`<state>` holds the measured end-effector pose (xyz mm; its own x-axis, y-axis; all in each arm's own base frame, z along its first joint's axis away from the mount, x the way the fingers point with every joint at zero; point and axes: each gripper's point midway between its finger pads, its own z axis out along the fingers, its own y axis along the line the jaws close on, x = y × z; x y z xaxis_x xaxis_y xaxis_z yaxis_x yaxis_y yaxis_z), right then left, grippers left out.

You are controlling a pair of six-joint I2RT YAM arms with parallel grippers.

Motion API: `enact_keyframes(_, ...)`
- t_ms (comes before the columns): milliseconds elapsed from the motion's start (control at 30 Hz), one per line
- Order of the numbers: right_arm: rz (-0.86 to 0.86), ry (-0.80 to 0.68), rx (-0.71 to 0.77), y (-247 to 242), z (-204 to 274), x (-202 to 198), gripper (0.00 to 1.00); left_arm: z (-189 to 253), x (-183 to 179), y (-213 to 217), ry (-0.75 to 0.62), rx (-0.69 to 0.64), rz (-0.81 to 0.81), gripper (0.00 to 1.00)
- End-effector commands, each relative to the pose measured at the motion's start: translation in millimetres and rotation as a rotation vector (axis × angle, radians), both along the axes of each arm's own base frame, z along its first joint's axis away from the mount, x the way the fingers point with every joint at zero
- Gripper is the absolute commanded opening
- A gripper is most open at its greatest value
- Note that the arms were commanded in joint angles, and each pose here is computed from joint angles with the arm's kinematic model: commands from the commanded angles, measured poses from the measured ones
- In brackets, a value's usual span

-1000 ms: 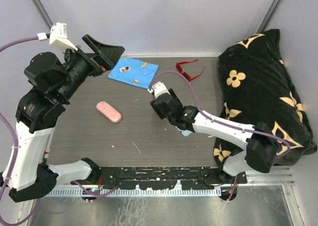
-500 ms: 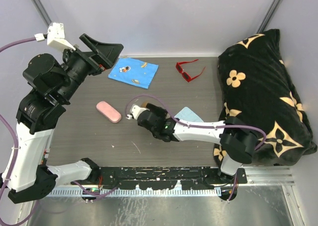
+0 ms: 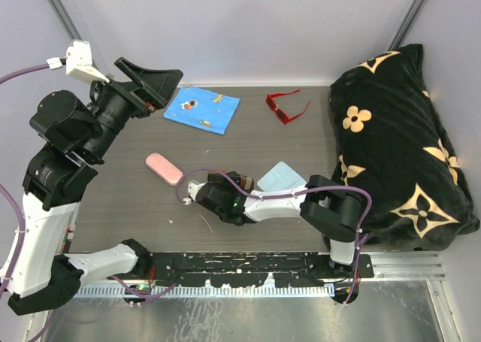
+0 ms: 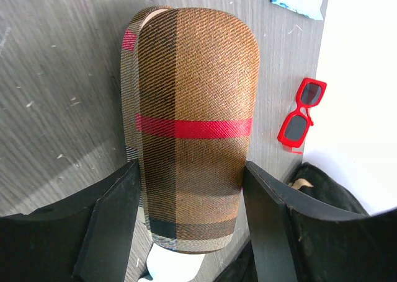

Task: Organize the sunglasses
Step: Place the sunglasses case at the center of the board.

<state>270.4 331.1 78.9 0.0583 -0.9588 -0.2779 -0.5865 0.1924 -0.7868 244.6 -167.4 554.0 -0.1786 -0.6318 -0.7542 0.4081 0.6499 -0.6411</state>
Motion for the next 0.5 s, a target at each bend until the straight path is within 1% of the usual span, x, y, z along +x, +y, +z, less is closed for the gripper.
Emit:
enact_keyframes(0,0.008,-0.080,0.051,17.7,26.6,5.9,0.40,23.3,-7.4,8.8,-0.088,-0.037,0.015,0.98)
enact_keyframes(100,0.015,-0.075,0.030,15.0,21.2,2.8,0.46,22.2,-6.9,9.8,-0.082,-0.038,0.021,0.98)
enact_keyframes(167,0.021,-0.072,0.025,14.1,19.9,-0.6,0.53,24.1,-7.9,10.0,-0.086,-0.042,0.019,0.98)
enact_keyframes(200,0.024,-0.072,0.026,14.0,20.8,-2.4,0.58,25.4,-8.4,10.9,-0.089,-0.045,0.021,0.98)
enact_keyframes(233,0.027,-0.069,0.028,14.0,20.7,-5.0,0.66,27.0,-8.7,12.4,-0.094,-0.047,0.027,0.98)
enact_keyframes(300,0.036,-0.064,0.057,15.9,26.1,-9.9,0.76,29.2,-9.1,14.7,-0.102,-0.048,0.036,0.98)
enact_keyframes(400,0.045,-0.036,0.100,18.6,31.2,-18.1,0.86,31.9,-9.1,16.7,-0.112,-0.047,0.046,0.98)
enact_keyframes(467,0.050,-0.023,0.118,19.0,34.2,-23.2,0.90,33.1,-8.1,17.4,-0.115,-0.045,0.052,0.98)
